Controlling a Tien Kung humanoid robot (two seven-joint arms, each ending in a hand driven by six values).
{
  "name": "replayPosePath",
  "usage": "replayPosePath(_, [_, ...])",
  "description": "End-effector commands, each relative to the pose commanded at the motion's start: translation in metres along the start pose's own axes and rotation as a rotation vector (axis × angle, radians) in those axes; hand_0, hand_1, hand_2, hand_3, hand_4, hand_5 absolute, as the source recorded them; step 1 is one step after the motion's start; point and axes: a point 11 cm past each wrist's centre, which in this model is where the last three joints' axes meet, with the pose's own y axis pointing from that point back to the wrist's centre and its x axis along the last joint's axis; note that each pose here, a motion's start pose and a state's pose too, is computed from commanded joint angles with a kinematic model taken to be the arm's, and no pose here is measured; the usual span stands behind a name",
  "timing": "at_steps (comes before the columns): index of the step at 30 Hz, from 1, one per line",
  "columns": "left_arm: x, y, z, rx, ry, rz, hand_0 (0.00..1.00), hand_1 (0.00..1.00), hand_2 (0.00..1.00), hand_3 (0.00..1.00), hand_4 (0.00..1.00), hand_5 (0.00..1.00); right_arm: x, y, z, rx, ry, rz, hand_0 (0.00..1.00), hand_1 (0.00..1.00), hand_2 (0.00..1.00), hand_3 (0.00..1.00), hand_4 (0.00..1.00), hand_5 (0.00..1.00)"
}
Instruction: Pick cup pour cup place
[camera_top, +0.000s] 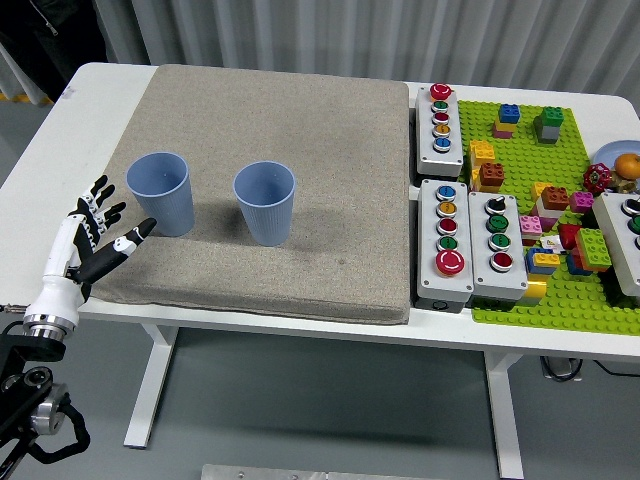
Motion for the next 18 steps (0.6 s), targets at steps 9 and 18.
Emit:
replayPosePath(9, [-0.003, -0.012, -0.007, 0.018, 0.002, -0.002, 0.929, 0.911, 0.998, 0.998, 0.995, 0.401, -0.001, 0.0, -0.001, 0.003, -0.004, -0.001, 0.7, 0.628, 0.561, 0.564, 0.002, 0.031])
replayPosePath(18, [-0.007, -0.023, -0.007, 0.017, -0.003, 0.002, 0.96, 0.912, 0.998, 0.998, 0.996, 0.404, -0.002, 0.001, -0.002, 0.005, -0.006, -0.003, 0.7, 0.628, 0.561, 0.563, 0.002, 0.032])
